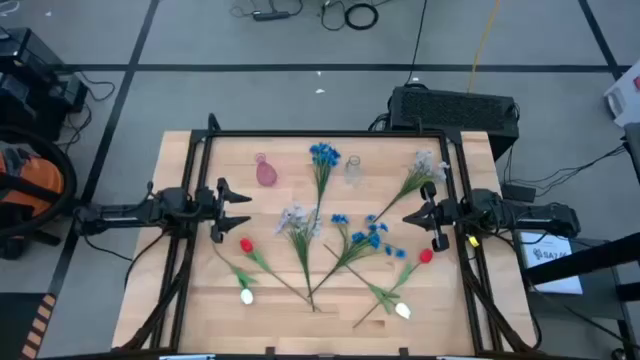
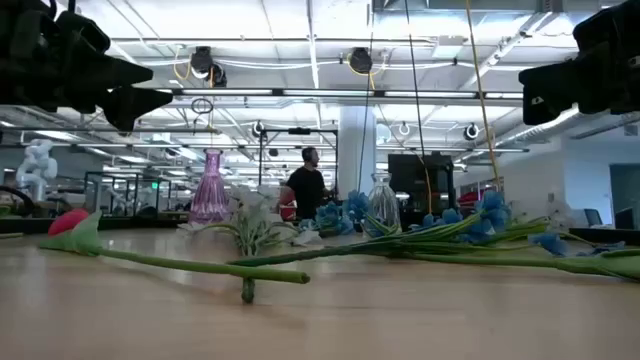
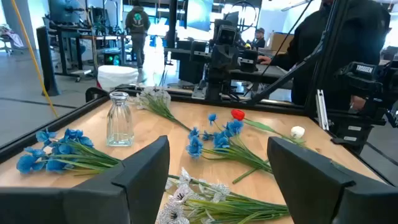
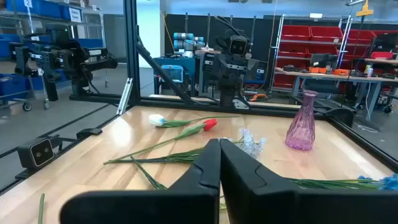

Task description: Sort flowers into vase by color

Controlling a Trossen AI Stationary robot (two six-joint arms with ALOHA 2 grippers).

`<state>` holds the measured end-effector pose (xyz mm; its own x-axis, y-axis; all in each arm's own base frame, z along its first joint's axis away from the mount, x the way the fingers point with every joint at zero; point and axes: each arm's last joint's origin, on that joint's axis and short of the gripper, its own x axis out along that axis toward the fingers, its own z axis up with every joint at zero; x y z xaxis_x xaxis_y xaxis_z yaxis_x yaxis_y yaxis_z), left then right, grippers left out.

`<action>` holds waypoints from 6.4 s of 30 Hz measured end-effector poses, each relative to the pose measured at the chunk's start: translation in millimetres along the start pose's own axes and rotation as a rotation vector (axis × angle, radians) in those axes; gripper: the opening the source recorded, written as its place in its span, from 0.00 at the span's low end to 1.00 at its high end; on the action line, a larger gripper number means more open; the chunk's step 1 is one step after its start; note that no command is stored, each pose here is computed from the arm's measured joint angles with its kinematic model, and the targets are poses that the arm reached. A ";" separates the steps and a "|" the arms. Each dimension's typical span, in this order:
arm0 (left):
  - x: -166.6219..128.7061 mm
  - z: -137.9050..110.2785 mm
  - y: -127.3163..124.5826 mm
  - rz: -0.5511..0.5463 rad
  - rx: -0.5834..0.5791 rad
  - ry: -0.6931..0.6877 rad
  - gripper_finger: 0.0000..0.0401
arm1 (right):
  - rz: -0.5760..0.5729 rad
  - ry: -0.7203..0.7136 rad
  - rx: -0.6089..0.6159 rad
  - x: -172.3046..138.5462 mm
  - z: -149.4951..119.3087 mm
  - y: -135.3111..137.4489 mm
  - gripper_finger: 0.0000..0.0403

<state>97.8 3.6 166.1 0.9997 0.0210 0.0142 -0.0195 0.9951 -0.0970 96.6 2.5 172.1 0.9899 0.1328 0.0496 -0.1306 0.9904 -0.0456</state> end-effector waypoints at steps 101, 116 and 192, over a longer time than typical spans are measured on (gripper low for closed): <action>0.0 0.0 0.0 0.000 0.000 0.000 0.69 | 0.000 0.000 0.000 0.0 -0.1 0.0 0.00; 0.0 0.1 0.0 0.000 0.000 -0.001 0.69 | 0.000 0.000 0.000 0.0 -0.1 0.0 0.00; 169.2 120.2 -165.3 0.592 -0.282 0.240 0.69 | -0.001 0.000 0.000 0.0 0.0 0.0 0.00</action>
<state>268.3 -145.7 304.2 0.7985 0.4981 -0.3381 -0.5900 0.7588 -0.2759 96.6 2.4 172.0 0.9900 0.1322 0.0497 -0.1300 0.9905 -0.0456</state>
